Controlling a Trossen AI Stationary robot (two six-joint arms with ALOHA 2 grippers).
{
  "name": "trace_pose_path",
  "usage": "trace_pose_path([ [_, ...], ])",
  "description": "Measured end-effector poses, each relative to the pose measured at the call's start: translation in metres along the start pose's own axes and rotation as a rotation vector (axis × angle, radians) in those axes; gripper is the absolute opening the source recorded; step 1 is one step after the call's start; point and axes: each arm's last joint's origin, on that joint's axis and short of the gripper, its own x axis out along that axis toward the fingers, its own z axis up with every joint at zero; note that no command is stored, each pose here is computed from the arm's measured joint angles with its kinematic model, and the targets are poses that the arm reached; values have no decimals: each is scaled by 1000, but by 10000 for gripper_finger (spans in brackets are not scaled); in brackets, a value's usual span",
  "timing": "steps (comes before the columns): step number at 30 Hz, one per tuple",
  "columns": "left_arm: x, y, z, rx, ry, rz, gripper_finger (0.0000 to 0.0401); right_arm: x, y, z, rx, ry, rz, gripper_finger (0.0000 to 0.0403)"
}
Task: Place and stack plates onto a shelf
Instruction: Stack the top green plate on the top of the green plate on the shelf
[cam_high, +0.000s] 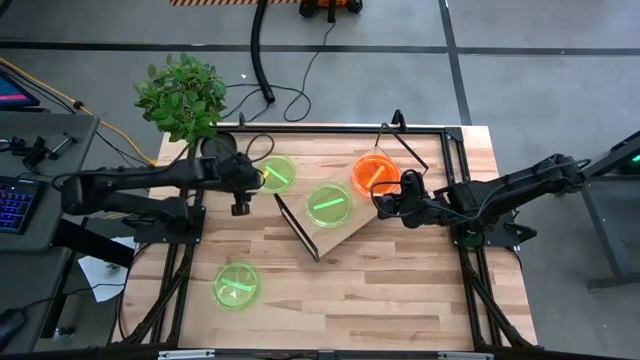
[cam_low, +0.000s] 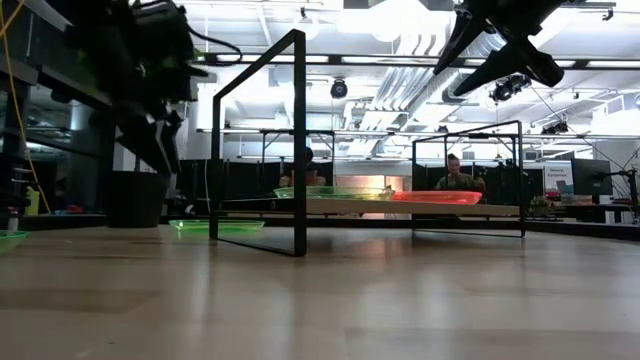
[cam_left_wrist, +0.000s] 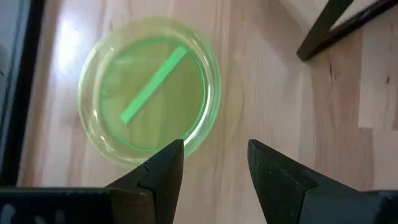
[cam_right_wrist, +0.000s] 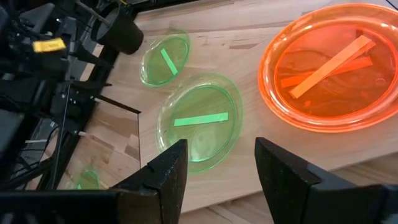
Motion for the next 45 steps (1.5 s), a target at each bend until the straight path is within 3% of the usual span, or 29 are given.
trace_pose_path([
  [13, 16, -2, 1, 124, 70, -41, 170, 0, 0, -2, 18, 52, 8, 170],
  [26, 18, -3, 4, 286, 31, -67, 170, 0, 1, -2, 23, 58, 14, 170],
  [38, 49, -8, 2, 332, 158, -140, 170, 0, 1, -2, 22, 53, 12, 170],
  [45, 67, -8, 7, 337, 148, -121, 170, 0, 1, -2, 22, 53, 13, 170],
])
